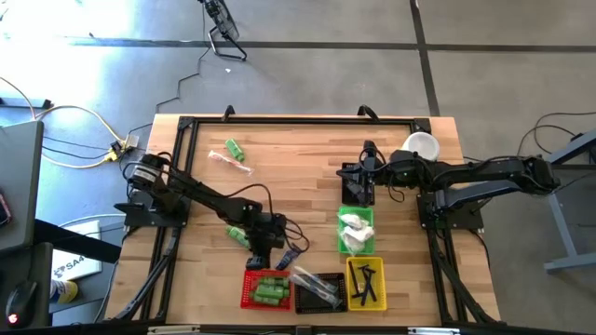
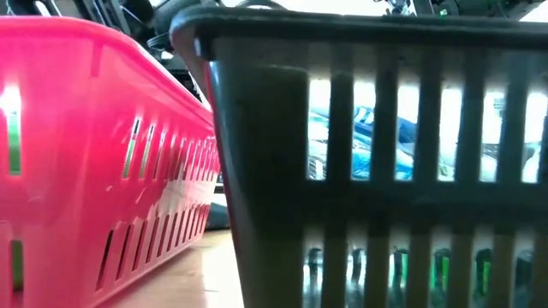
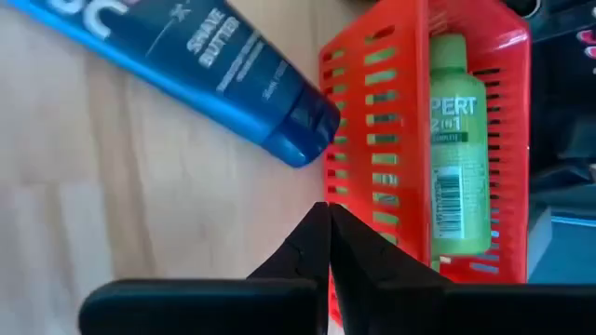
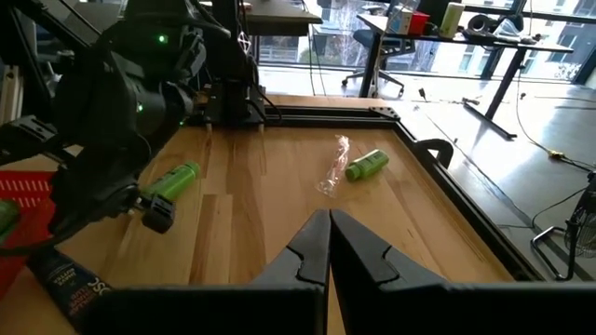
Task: Pick & Place Travel size toiletries
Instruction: Put the blue shaving cream into the top black bin
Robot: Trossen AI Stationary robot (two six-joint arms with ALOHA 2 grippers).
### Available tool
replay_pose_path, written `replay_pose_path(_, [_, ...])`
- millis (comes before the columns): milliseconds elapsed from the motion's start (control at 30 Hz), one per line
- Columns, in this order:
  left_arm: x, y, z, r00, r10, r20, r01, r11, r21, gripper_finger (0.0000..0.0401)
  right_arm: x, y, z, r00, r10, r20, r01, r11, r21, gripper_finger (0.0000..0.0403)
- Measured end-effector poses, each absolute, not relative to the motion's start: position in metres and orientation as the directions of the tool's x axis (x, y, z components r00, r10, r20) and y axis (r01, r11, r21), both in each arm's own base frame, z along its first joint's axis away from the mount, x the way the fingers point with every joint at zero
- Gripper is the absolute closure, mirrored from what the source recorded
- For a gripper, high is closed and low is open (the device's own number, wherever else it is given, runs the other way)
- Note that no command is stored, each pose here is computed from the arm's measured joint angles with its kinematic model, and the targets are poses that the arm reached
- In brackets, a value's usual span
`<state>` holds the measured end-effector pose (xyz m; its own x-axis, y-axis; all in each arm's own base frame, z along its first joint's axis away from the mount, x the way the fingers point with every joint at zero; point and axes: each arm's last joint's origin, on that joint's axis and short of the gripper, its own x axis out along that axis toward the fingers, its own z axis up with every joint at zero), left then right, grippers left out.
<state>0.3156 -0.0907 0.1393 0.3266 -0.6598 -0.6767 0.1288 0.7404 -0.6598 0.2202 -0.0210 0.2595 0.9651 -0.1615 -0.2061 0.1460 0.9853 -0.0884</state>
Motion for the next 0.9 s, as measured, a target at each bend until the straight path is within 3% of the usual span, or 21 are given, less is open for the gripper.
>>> replay_pose_path(300, [0.335, -0.097, 0.120, 0.366, -0.737, -0.568, 0.241, 0.665, -0.707, 0.0401, 0.220, -0.021, 0.259, 0.965, -0.162, -0.207, 0.146, 0.985, -0.090, 0.0401])
replay_pose_path(633, [0.352, -0.077, 0.127, 0.581, -0.617, -0.531, 0.351, 0.778, -0.521, 0.0401, 0.220, -0.021, 0.259, 0.964, -0.162, -0.213, 0.145, 0.985, -0.090, 0.0401])
replay_pose_path(767, [0.359, -0.058, 0.132, 0.664, -0.554, -0.502, 0.328, 0.819, -0.470, 0.0401, 0.220, -0.021, 0.259, 0.964, -0.161, -0.212, 0.145, 0.985, -0.090, 0.0401])
replay_pose_path(900, [0.360, -0.039, 0.128, 0.676, -0.506, -0.535, 0.259, 0.843, -0.471, 0.0401, 0.220, -0.021, 0.259, 0.964, -0.161, -0.213, 0.145, 0.985, -0.090, 0.0401])
